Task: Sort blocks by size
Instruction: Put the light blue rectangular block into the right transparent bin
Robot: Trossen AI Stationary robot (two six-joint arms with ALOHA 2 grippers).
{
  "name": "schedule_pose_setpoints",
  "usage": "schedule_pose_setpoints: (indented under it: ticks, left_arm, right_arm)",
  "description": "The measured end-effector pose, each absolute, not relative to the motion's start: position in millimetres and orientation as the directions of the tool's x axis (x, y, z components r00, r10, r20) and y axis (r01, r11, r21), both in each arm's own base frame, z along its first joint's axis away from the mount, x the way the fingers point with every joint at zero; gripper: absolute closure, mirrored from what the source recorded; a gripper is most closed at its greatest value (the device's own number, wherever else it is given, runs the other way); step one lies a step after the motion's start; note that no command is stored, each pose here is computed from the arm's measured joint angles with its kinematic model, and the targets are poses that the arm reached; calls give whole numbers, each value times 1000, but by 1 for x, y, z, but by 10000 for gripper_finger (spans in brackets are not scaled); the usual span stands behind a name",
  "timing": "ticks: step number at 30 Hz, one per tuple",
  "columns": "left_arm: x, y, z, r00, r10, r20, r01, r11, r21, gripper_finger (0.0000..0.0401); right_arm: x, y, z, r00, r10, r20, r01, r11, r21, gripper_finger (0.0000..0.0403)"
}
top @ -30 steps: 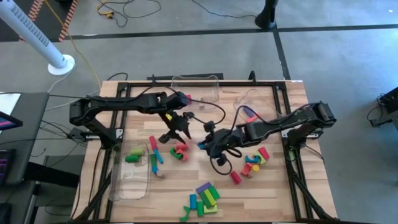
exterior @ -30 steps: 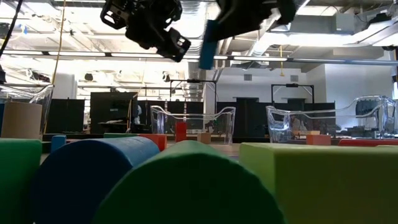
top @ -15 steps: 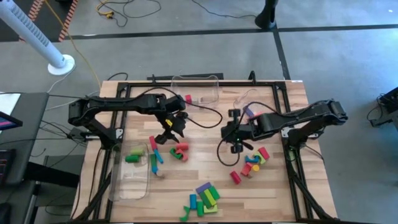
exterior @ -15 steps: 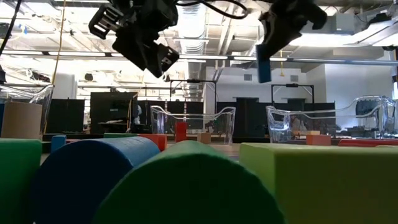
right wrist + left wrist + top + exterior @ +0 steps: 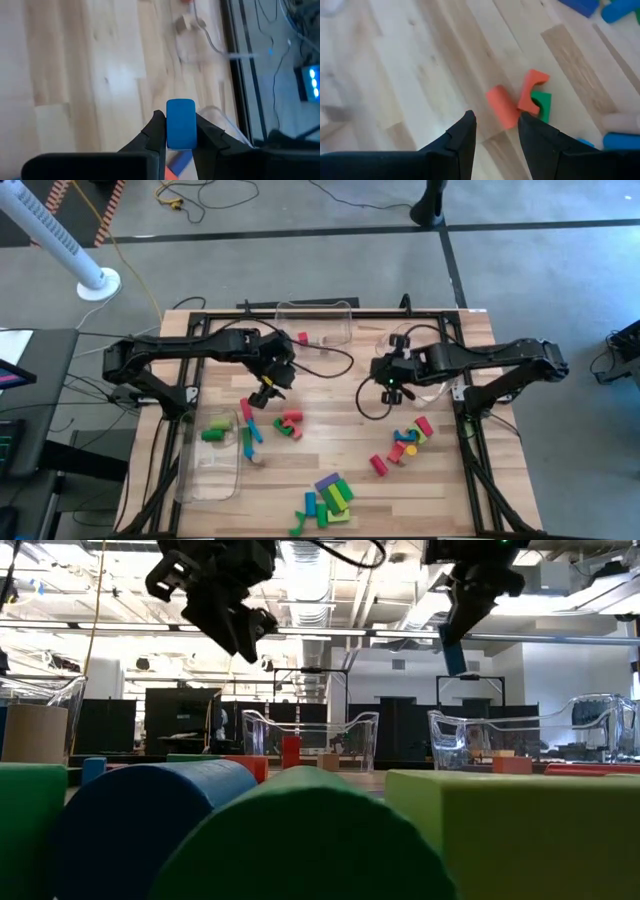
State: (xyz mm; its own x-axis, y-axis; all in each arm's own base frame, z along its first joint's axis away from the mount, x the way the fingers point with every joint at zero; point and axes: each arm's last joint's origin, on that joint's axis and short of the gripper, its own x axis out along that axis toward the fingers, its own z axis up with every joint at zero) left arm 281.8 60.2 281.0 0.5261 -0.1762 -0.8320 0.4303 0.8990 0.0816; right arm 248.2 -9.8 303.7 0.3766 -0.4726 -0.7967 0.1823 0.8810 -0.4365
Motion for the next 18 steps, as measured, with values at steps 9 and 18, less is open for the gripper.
schedule_pose_setpoints:
  ticks: [9,18]
  left_arm:
    - [244,61,309,687,-85,-722,324,925,199,262]
    - [201,51,293,855,-61,-515,205,952,228,262]
  right_arm:
    - [240,-45,302,273,-503,-820,286,856,-430,315]
    - [218,-73,285,316,-398,-861,324,899,-296,315]
